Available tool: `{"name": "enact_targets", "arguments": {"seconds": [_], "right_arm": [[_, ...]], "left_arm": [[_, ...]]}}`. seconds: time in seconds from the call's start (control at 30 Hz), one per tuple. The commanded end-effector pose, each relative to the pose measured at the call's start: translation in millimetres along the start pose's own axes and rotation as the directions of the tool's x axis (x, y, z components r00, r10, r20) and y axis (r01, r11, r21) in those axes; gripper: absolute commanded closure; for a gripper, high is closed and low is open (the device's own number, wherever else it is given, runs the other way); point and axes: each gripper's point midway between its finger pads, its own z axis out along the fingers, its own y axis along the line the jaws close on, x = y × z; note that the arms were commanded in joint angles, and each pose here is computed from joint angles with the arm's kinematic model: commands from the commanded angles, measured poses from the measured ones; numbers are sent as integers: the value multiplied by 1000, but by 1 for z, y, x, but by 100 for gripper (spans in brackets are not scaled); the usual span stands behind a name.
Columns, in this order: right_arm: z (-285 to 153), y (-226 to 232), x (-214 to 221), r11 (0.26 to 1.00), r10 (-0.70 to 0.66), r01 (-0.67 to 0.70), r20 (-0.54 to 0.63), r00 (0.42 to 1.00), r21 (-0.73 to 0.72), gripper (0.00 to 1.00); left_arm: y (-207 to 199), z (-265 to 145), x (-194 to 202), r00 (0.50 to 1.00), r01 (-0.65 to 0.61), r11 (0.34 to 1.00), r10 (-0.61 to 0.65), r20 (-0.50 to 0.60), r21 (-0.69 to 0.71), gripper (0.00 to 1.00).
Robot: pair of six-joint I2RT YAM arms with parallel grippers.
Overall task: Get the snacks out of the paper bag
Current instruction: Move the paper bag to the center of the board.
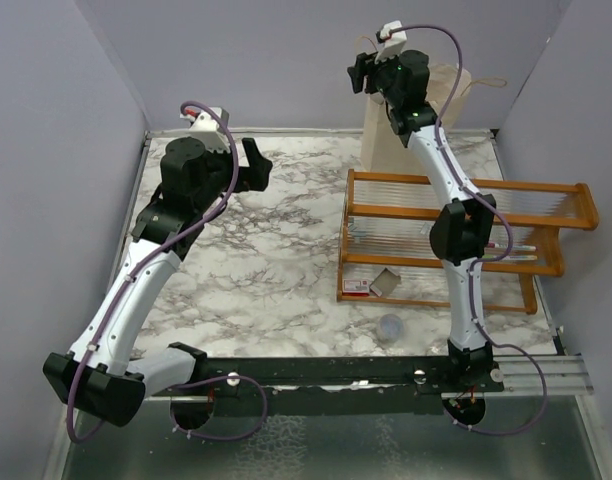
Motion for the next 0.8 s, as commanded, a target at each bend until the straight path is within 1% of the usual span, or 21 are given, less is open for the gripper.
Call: {"name": "enact_targets", "arguments": {"seconds": [0.0, 0.13, 0.17, 0.33, 0.47, 0.77], "right_arm": [[15, -6, -9, 995, -76, 72, 62, 995, 63, 46], [16, 15, -12, 998, -63, 61, 66, 996, 26, 76], [16, 24, -14, 998, -65, 64, 72, 995, 10, 80], [13, 74, -30, 995, -44, 53, 96, 994, -90, 90], [6, 114, -42, 986, -25, 41, 100, 995, -162, 96], [-21, 198, -62, 958, 7, 17, 82, 997, -286, 98]], "left_arm": [[2, -13, -13, 999, -4, 1000, 4, 31, -21, 1], [4, -20, -14, 999, -7, 999, 8, 33, -33, 1], [5, -21, -14, 999, -6, 999, 8, 33, -40, 1], [10, -27, -11, 999, -9, 998, 11, 34, -63, 1], [10, -31, -10, 999, -4, 998, 6, 32, -68, 1], [11, -41, -15, 999, 4, 997, 0, 46, -77, 1]]}}
